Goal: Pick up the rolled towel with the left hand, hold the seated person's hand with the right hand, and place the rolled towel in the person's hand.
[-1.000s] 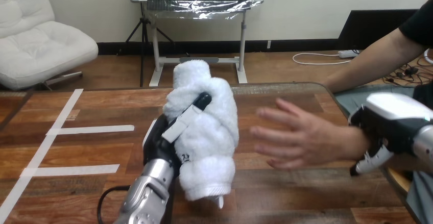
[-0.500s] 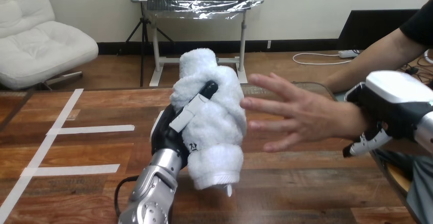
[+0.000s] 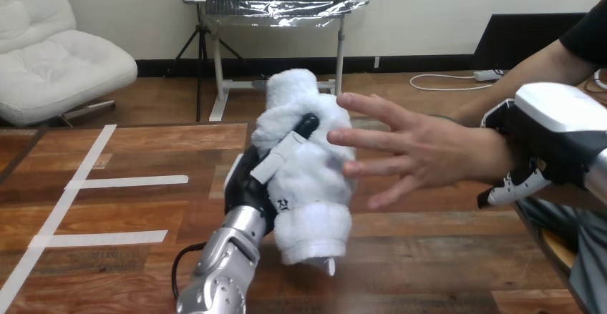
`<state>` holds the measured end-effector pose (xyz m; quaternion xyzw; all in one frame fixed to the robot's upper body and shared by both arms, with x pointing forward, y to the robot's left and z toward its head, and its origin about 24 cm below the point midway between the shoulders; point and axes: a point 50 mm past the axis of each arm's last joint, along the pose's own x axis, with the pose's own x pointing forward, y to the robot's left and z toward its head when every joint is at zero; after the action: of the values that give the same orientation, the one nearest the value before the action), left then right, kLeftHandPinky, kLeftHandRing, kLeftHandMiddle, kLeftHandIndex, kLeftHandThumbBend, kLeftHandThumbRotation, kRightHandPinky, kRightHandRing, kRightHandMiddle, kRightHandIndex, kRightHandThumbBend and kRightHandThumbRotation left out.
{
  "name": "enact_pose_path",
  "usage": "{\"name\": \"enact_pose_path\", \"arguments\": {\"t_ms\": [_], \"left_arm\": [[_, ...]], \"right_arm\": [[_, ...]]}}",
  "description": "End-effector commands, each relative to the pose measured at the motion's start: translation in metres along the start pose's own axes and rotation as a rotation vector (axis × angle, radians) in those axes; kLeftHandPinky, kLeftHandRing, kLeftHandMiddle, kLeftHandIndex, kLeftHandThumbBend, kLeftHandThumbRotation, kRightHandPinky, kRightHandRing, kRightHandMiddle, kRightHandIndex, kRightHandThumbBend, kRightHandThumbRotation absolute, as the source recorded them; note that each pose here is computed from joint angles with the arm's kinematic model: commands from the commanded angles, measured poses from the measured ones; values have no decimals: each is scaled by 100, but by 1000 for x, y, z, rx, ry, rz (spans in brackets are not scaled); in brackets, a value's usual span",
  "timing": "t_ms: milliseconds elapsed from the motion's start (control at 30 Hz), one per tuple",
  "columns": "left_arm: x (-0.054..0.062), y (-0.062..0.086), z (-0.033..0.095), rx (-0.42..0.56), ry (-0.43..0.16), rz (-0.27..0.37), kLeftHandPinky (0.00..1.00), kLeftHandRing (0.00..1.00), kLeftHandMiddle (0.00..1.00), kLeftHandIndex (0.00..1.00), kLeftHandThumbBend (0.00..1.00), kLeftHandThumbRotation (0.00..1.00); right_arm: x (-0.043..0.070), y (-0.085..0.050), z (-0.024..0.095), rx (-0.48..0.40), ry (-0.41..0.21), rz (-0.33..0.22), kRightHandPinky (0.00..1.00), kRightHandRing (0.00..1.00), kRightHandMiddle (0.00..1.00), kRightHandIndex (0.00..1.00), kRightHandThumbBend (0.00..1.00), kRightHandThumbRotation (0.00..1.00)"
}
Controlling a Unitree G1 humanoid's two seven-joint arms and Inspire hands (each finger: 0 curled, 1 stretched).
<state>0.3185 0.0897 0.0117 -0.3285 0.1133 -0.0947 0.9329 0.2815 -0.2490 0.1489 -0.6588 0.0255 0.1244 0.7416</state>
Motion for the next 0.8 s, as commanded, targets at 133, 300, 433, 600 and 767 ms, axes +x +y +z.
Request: {"name": "enact_pose_path", "arguments": {"t_ms": [133,300,433,600,767], "left_arm": [[25,-57,14,-44,-57,-160,27,35,43,48,68,0],[29,-67,10,-61,-44,-186,27,36,43,49,66,0],[32,-79,7,-69,-31,-199,27,36,43,50,64,0],[35,-90,2,-71,-20,-214,27,36,43,50,62,0],[37,-103,-4,-81,0,-242,27,35,42,50,61,0]], "right_arm": [[-5,-23,17,17,-64,-104,40,45,51,49,84,0],[-7,-24,20,20,-82,-117,40,44,50,49,85,0],[-8,-25,22,20,-91,-118,40,45,50,49,85,0],[-8,-24,24,21,-96,-122,40,45,50,48,85,0],[-8,-24,25,16,-98,-124,39,44,50,48,86,0]]}}
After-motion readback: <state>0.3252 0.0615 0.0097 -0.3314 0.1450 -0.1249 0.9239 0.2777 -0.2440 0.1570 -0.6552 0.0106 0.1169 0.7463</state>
